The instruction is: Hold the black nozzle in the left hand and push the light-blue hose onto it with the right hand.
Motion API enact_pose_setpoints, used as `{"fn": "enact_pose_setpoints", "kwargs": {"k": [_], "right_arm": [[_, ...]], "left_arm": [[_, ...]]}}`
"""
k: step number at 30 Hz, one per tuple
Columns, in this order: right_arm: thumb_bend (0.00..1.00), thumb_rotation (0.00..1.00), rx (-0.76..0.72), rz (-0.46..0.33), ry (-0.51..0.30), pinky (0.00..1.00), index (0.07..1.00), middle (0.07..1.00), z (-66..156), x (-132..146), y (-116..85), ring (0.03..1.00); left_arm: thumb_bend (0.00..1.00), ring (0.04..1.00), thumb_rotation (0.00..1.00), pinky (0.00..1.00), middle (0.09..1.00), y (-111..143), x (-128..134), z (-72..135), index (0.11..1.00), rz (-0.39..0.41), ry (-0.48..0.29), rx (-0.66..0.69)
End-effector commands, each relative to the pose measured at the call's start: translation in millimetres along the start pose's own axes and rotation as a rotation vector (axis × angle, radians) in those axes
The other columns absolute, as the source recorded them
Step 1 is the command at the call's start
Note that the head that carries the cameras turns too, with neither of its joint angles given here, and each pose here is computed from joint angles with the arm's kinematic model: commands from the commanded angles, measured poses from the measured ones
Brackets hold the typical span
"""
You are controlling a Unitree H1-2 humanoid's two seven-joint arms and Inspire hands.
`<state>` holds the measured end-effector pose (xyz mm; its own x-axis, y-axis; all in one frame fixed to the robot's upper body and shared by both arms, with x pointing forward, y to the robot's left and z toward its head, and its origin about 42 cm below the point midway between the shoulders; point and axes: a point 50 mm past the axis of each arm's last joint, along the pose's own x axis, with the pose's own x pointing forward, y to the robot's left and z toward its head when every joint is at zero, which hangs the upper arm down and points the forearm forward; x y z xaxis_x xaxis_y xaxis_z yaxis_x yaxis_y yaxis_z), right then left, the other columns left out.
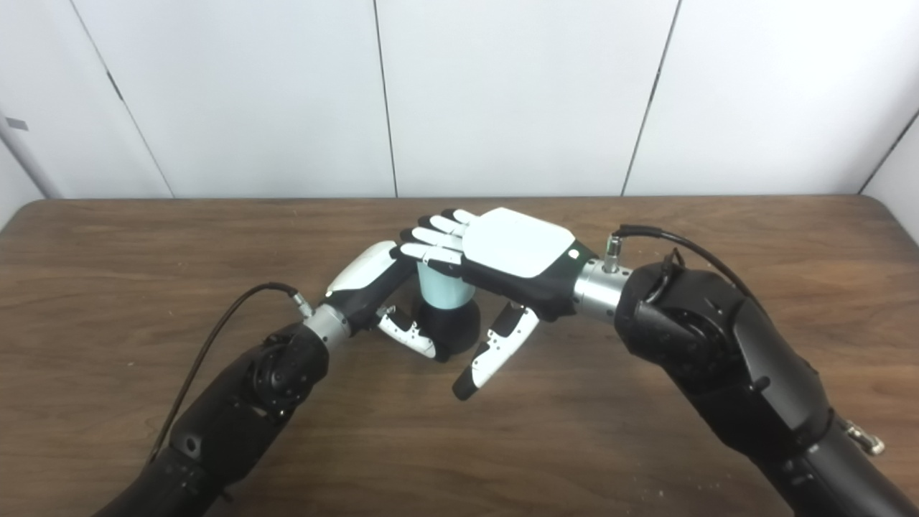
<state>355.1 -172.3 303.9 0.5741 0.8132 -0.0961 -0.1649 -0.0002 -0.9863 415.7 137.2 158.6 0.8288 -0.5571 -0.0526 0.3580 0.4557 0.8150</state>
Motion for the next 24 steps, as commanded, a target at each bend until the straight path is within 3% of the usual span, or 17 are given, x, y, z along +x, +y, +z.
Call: {"fn": "enact_pose_setpoints", "kwargs": {"k": [1, 3, 8, 10, 12, 21, 24], "right_arm": [[0.76, 0.68, -0.007, 0.049, -0.012, 1.00, 0.963, 1.000, -0.6, -1.4, -0.7, 1.000], [0.74, 0.64, -0.003, 0.010, 0.005, 0.98, 0.964, 1.000, -2.4, -1.8, -5.5, 1.000], [0.69, 0.50, 0.031, -0.181, 0.094, 0.91, 0.993, 0.998, -7.6, -6.1, -8.5, 0.990], [0.72, 0.40, 0.049, -0.297, 0.160, 0.83, 0.999, 1.000, -10.4, -7.2, -9.1, 0.975], [0.75, 0.37, 0.057, -0.374, 0.218, 0.80, 1.000, 1.000, -13.8, -8.5, -11.6, 0.983], [0.79, 0.32, 0.124, -0.471, 0.298, 0.77, 1.000, 1.000, -24.4, -16.6, -27.9, 0.985], [0.79, 0.31, 0.179, -0.508, 0.303, 0.72, 1.000, 1.000, -28.1, -20.6, -29.6, 0.966]], "left_arm": [[0.52, 0.655, 0.00, 1.00, 0.518, -25.7, -11.9, -24.1, 0.466, -0.146, 0.114, 0.024], [0.52, 0.655, 0.00, 1.00, 0.518, -25.7, -12.1, -24.6, 0.466, -0.147, 0.115, 0.023], [0.52, 0.655, 0.00, 1.00, 0.516, -24.7, -12.8, -24.0, 0.467, -0.147, 0.116, 0.021], [0.52, 0.655, 0.00, 1.00, 0.516, -25.0, -12.3, -24.1, 0.467, -0.147, 0.115, 0.021], [0.52, 0.655, 0.00, 1.00, 0.516, -25.7, -11.2, -24.0, 0.467, -0.148, 0.116, 0.019], [0.52, 0.654, 0.00, 1.00, 0.515, -26.3, -11.3, -23.7, 0.468, -0.148, 0.114, 0.015], [0.52, 0.654, 0.00, 1.00, 0.515, -26.9, -12.1, -24.1, 0.468, -0.148, 0.115, 0.016]]}}
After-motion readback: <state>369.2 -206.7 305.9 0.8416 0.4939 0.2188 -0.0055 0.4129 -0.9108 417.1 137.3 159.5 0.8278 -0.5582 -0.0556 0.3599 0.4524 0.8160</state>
